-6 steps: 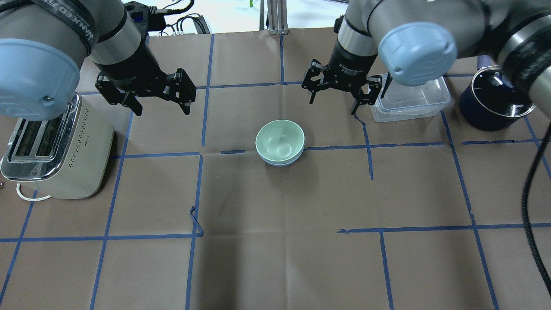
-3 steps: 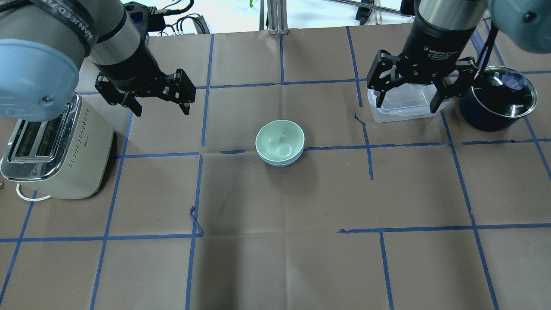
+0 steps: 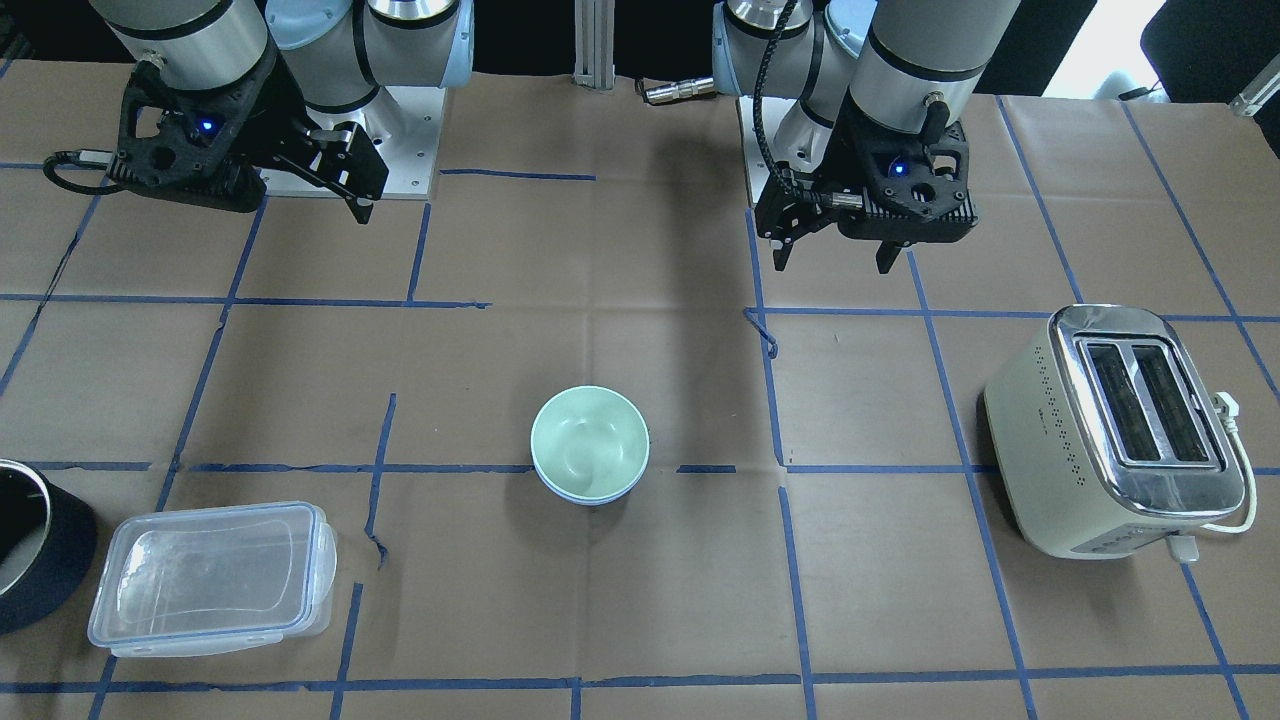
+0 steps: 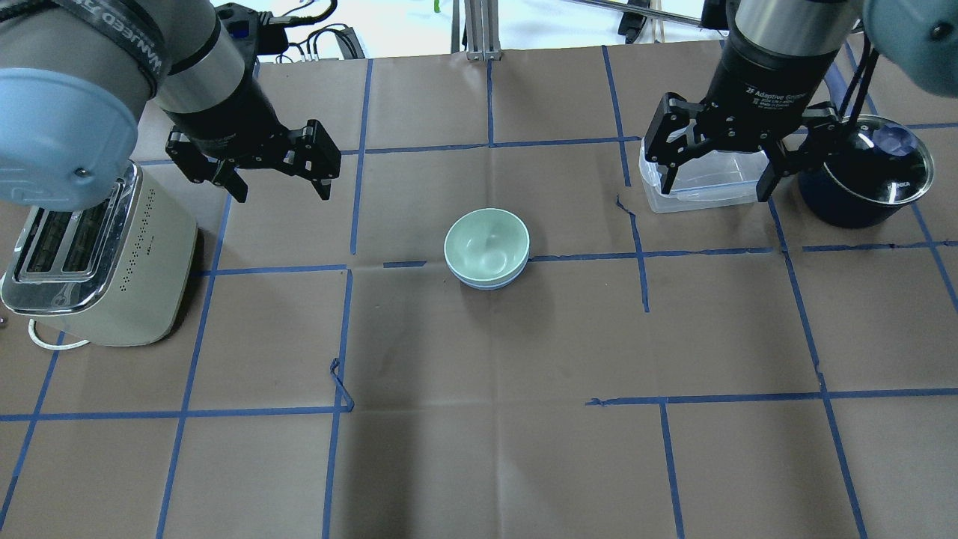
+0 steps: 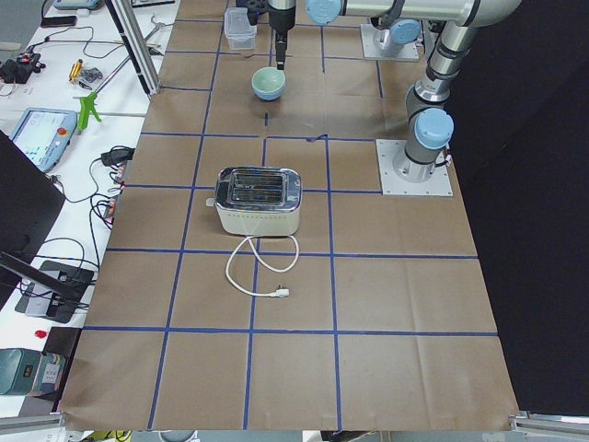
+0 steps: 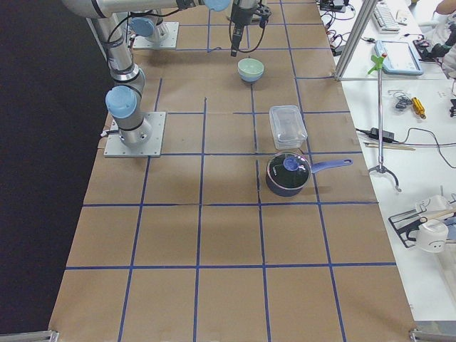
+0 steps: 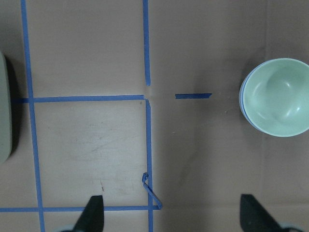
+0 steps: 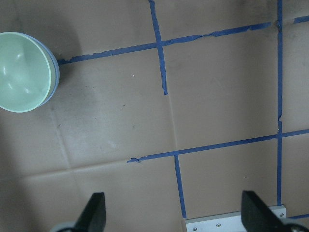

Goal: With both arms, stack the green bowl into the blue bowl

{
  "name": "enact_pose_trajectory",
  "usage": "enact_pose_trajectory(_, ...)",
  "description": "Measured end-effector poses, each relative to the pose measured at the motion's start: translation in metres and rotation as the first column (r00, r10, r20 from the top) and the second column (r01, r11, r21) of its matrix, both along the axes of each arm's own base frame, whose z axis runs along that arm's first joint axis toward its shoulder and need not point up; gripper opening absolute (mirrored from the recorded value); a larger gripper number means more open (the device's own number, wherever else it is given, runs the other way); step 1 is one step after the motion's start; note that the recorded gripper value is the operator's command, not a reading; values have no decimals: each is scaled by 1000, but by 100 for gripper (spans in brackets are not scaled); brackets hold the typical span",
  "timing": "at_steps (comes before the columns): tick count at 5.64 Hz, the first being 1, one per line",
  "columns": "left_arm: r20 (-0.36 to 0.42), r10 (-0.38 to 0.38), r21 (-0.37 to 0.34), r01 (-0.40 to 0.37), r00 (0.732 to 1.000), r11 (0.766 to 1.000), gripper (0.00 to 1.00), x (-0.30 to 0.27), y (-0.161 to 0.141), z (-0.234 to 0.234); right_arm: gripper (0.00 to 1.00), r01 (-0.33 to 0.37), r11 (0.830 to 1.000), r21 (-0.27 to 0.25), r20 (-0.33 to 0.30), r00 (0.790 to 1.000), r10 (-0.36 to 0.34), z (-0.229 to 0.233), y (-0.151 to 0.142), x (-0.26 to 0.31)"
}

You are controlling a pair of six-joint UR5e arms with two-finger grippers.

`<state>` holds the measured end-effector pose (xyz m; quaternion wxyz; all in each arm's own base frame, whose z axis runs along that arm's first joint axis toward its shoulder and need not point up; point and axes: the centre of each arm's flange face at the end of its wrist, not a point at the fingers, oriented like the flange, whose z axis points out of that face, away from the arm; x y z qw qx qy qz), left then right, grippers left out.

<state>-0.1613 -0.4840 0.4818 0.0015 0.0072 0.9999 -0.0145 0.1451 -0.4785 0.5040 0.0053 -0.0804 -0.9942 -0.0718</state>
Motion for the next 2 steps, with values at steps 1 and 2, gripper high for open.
enact_pose_trajectory(1,0,0,0,0,1000,1000,99,0,0,0,100,-1,1000,-1,1,1000,1,-1,0,0)
enact_pose_trajectory(2,1,-1,0,1,1000,1000,99,0,0,0,100,-2,1000,0,1,1000,2,-1,-1,1)
